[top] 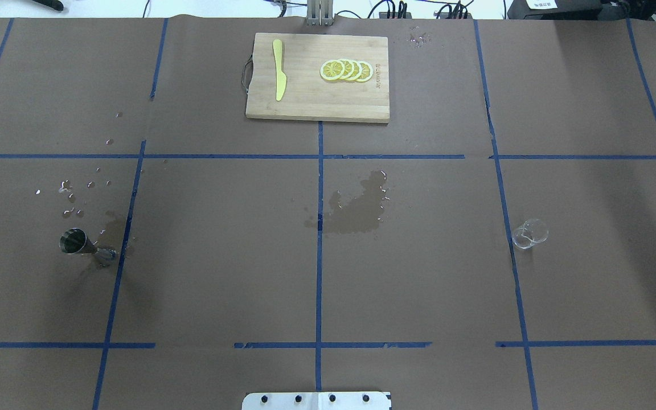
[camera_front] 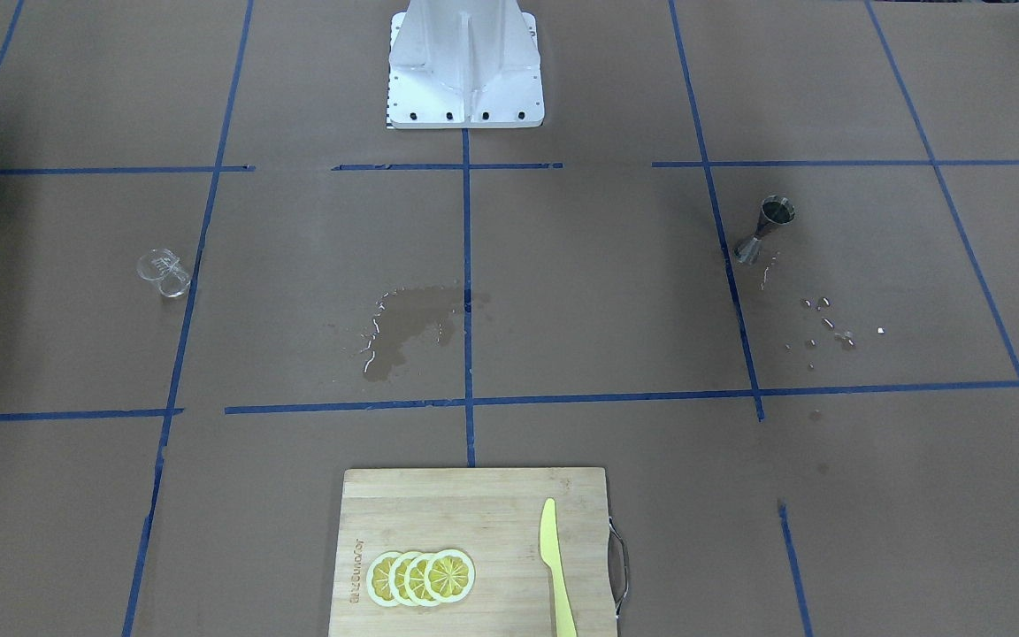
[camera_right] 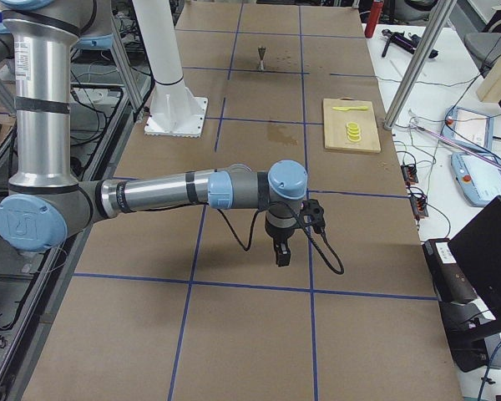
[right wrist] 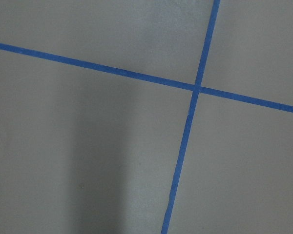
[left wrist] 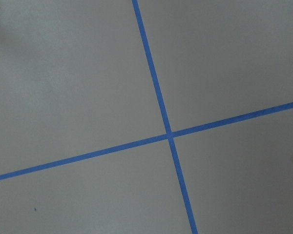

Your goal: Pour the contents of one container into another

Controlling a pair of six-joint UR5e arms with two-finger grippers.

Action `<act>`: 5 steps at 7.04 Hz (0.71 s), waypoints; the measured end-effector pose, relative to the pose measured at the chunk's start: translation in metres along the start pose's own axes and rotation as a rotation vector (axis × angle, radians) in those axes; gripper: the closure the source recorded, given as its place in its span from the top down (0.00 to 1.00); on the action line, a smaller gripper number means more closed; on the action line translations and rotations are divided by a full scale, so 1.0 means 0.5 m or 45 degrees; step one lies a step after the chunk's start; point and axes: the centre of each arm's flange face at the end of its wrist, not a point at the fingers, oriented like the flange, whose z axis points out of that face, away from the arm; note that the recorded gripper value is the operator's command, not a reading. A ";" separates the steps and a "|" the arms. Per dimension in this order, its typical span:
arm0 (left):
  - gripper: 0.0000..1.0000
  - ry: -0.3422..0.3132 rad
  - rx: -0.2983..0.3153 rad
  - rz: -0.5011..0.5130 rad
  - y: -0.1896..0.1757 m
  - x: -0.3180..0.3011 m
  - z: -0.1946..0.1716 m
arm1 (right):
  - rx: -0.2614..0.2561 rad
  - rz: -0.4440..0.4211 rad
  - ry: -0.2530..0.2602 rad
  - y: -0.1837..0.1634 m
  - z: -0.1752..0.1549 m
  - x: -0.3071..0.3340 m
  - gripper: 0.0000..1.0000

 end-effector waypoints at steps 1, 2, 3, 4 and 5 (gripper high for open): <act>1.00 0.040 -0.002 -0.009 0.027 0.003 0.006 | -0.030 0.030 0.001 0.013 0.023 0.021 1.00; 1.00 0.057 0.012 -0.002 0.048 0.015 -0.003 | -0.045 0.045 0.001 0.018 0.035 0.033 1.00; 1.00 0.064 0.022 0.006 0.061 0.026 -0.011 | -0.044 0.044 0.002 0.014 0.035 0.034 1.00; 1.00 0.076 0.031 0.014 0.064 0.035 -0.017 | -0.036 0.038 0.003 0.006 0.030 0.029 1.00; 1.00 0.098 0.045 0.023 0.057 0.046 -0.026 | -0.028 0.030 0.003 0.001 0.025 0.025 1.00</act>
